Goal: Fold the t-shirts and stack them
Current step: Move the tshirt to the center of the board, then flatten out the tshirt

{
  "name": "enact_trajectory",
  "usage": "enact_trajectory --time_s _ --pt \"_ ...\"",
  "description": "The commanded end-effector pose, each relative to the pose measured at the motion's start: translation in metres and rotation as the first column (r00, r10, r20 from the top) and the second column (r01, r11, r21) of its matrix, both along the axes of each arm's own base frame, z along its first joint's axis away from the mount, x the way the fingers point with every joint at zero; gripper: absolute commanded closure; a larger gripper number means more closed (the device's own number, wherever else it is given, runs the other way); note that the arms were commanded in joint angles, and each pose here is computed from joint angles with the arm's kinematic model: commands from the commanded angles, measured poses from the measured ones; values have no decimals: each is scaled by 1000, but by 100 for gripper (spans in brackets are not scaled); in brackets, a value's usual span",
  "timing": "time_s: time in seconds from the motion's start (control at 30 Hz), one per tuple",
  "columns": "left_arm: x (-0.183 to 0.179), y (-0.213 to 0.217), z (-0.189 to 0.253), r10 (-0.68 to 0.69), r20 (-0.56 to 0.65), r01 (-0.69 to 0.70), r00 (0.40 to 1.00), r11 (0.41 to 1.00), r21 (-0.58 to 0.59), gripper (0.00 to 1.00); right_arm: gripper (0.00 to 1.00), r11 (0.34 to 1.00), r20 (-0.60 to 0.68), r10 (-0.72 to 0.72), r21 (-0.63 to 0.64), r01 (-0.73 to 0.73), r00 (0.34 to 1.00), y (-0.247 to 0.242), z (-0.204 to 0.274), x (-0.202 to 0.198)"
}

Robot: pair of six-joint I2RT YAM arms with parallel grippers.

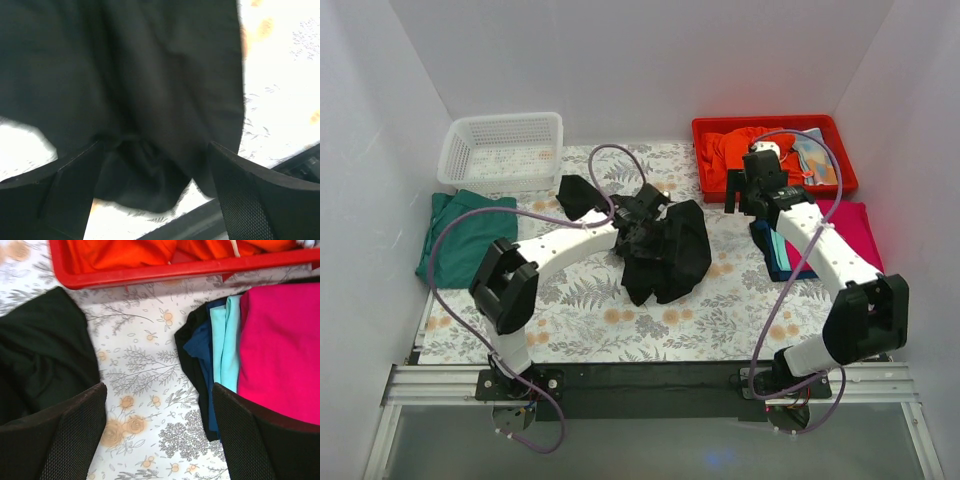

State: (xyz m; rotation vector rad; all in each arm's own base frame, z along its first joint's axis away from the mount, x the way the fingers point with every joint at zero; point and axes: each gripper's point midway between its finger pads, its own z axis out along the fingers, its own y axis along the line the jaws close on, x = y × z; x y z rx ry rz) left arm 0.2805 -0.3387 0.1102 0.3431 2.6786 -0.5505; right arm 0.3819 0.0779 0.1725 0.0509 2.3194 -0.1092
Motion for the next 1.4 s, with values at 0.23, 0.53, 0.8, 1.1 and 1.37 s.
enact_trajectory --time_s 0.23,0.53,0.8,1.1,1.37 --pt "50 148 51 474 250 -473 845 879 -68 20 12 968 -50 234 107 -228 971 116 -18 -72" --pt "107 174 6 519 152 -528 841 849 22 28 12 932 -219 363 112 -346 906 170 -78 -101" --pt "129 203 -32 581 90 -585 809 810 43 31 33 913 -347 407 123 -389 845 175 -128 -120" --pt "141 227 -40 598 121 -609 792 787 98 31 99 982 -426 157 -25 -185 891 105 -144 -126" --pt "148 232 -30 602 150 -616 785 783 84 34 99 992 -403 -81 -117 36 912 32 -128 -108"
